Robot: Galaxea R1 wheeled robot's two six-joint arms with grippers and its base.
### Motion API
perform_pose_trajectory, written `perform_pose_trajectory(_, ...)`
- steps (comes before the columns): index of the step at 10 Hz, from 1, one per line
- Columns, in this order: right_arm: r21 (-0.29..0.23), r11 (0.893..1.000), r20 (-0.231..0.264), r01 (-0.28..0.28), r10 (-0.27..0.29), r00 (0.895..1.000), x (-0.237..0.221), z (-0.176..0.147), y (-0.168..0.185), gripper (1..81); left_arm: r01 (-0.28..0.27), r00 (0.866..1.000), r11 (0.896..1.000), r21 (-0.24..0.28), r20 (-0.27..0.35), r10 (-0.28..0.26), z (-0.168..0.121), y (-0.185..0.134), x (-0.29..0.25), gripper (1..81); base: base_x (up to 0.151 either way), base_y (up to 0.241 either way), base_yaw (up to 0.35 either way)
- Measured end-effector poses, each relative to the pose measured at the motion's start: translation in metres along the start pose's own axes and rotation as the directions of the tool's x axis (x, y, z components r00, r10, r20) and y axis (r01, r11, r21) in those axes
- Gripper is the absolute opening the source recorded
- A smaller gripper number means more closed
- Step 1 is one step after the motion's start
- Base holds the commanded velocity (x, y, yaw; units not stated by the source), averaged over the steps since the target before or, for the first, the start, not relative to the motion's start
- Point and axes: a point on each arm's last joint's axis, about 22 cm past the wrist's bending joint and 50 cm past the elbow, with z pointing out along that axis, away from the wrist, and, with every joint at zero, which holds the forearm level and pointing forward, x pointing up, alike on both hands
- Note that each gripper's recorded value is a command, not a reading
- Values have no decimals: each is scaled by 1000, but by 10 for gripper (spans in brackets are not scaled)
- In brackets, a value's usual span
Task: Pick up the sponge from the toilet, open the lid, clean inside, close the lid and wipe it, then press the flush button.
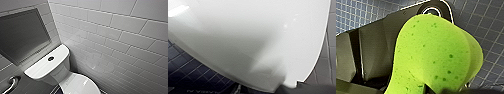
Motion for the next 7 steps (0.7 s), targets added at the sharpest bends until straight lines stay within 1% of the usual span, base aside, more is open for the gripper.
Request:
perform_pose_trajectory(4, 2, 1000, 1, 0, 0, 1000, 0, 0, -1, 10, 14, 1000, 1000, 9, -20, -14, 4, -2, 1, 811, 0, 0, 0)
perform_pose_trajectory(7, 2, 1000, 0, 0, 0, 1000, 0, 0, -1, 10, 19, 1000, 1000, 0, -19, -19, 2, 0, 1, 811, 0, 0, 0)
